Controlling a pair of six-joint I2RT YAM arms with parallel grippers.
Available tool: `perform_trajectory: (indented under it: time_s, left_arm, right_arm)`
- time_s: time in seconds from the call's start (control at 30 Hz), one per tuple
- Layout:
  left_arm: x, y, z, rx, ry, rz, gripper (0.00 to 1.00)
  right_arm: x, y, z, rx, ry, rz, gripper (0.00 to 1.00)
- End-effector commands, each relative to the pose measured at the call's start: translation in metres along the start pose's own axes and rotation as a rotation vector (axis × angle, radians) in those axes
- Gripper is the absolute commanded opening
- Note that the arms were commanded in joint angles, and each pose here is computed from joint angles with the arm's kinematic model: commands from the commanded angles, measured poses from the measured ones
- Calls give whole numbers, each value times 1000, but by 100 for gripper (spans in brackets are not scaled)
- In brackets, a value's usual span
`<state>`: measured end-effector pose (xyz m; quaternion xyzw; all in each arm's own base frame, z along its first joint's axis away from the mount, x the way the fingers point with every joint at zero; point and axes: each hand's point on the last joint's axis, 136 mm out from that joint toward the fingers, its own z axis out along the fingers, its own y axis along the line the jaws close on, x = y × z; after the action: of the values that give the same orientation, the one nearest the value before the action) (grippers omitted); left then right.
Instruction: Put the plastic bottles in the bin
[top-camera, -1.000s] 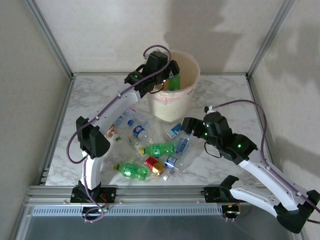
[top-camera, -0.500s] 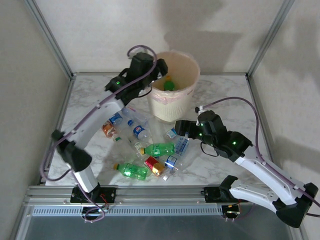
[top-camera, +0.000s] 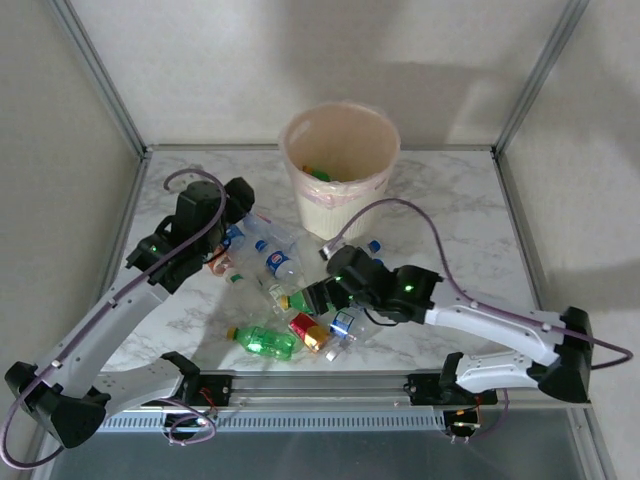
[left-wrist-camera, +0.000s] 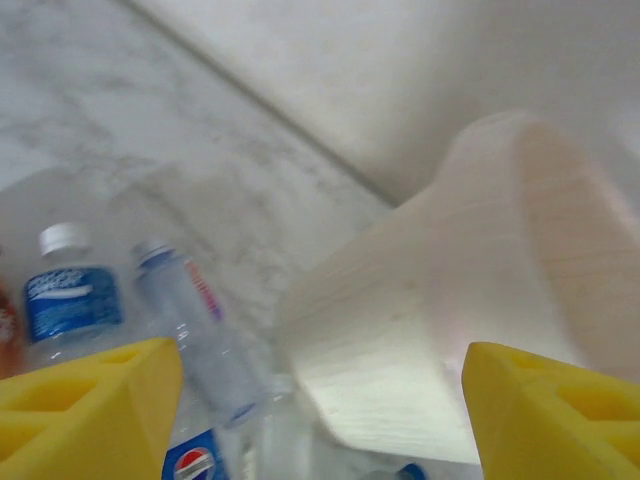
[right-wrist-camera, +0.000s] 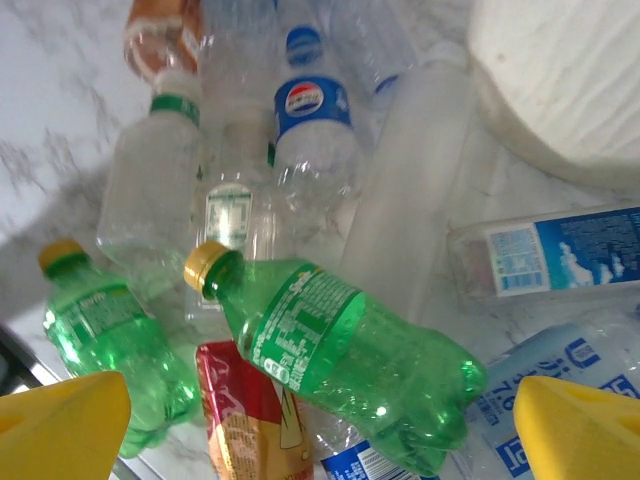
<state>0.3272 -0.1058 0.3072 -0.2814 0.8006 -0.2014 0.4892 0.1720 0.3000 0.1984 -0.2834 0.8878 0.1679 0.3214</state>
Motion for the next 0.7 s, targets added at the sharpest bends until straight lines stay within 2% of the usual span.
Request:
perform_trajectory:
  time_s: [0.0, 0.37, 0.67]
  left_arm:
    - [16, 16, 0, -14, 51, -25, 73]
    - [39, 39, 7, -46, 99, -25, 74]
    - [46, 44, 10, -40, 111, -45, 74]
  right_arm:
    - [10, -2, 11, 89, 63, -137, 99]
    - [29, 18, 41, 40, 178, -238, 99]
    - [41, 9, 62, 127, 258, -339, 99]
